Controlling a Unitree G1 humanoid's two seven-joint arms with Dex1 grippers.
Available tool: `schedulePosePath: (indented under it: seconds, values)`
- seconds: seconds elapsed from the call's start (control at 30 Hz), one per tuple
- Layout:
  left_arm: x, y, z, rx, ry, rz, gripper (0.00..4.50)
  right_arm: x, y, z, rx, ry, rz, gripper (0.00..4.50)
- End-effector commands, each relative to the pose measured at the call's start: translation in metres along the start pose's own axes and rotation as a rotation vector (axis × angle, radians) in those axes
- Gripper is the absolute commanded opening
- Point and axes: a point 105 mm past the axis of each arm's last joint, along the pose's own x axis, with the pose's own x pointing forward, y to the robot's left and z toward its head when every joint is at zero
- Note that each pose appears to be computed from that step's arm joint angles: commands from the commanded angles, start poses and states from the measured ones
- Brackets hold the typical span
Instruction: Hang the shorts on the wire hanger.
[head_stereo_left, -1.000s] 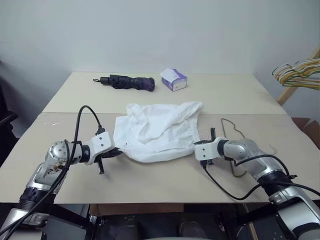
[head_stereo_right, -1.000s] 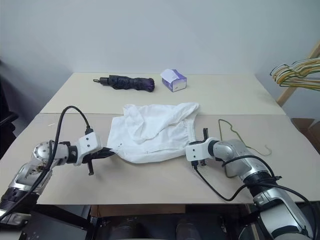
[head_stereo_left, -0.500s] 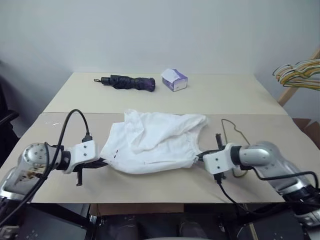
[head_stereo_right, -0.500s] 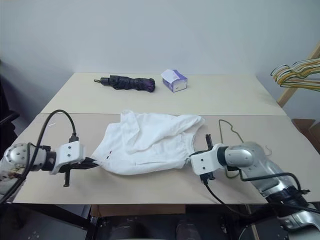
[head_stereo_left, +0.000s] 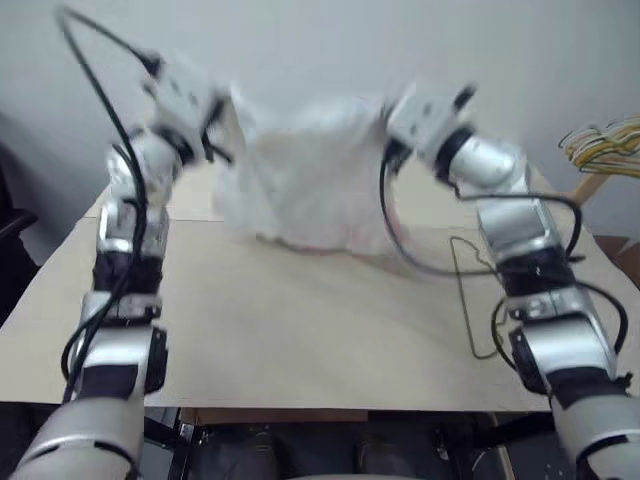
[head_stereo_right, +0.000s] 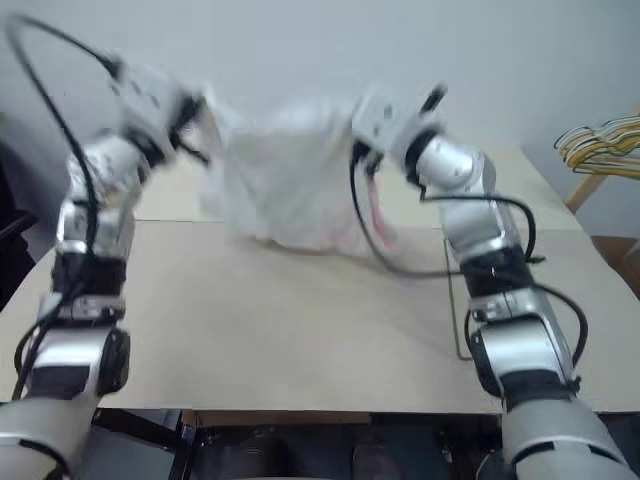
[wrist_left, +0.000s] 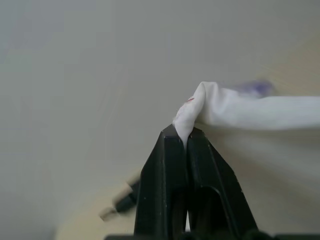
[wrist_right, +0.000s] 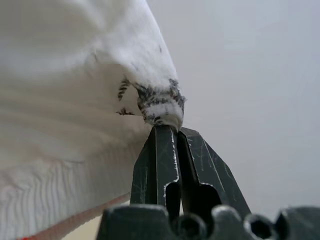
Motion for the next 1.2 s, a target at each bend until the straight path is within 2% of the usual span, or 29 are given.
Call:
schedulePosePath:
  seconds: [0.03,0.13,0.3,0.43,0.57,0.63,0.73,0.83,1.0,1.13,1.2]
  values:
    - [-0.021,0.024,0.048,-0.053,-0.232,0.028,0.0,-0.016,-0.034,0.025,-0.08,-0.142,-0.167,0.04]
    - [-0.041,0.016,0.047,0.024,-0.257,-0.041,0.0,-0.033,-0.016,0.027,-0.122,-0.184,-0.107,0.04]
    - [-0.093,-0.025,0.001,-0.058,-0.006,-0.459,0.0,-0.071,0.051,0.002,-0.175,-0.158,0.198,0.04]
    - [-0.177,-0.066,-0.063,0.003,0.373,-0.861,0.0,-0.12,0.117,-0.032,-0.289,-0.131,0.576,0.04]
    - [-0.243,-0.082,-0.103,0.076,0.613,-1.084,0.0,-0.172,0.154,-0.057,-0.324,-0.096,0.903,0.04]
    - [-0.271,-0.089,-0.115,0.123,0.702,-1.197,0.0,-0.194,0.161,-0.063,-0.32,-0.076,1.037,0.04]
    - [-0.29,-0.097,-0.115,0.133,0.741,-1.28,0.0,-0.207,0.159,-0.062,-0.304,-0.058,1.127,0.04]
    - [-0.305,-0.103,-0.103,0.11,0.772,-1.398,0.0,-0.218,0.156,-0.062,-0.31,-0.04,1.208,0.04]
    - [-0.326,-0.105,-0.085,0.077,0.836,-1.545,0.0,-0.223,0.155,-0.063,-0.324,-0.045,1.232,0.04]
    - [-0.342,-0.096,-0.079,0.089,0.945,-1.64,0.0,-0.233,0.157,-0.059,-0.315,-0.066,1.284,0.04]
    - [-0.339,-0.098,-0.08,0.095,0.94,-1.61,0.0,-0.239,0.157,-0.054,-0.285,-0.086,1.318,0.04]
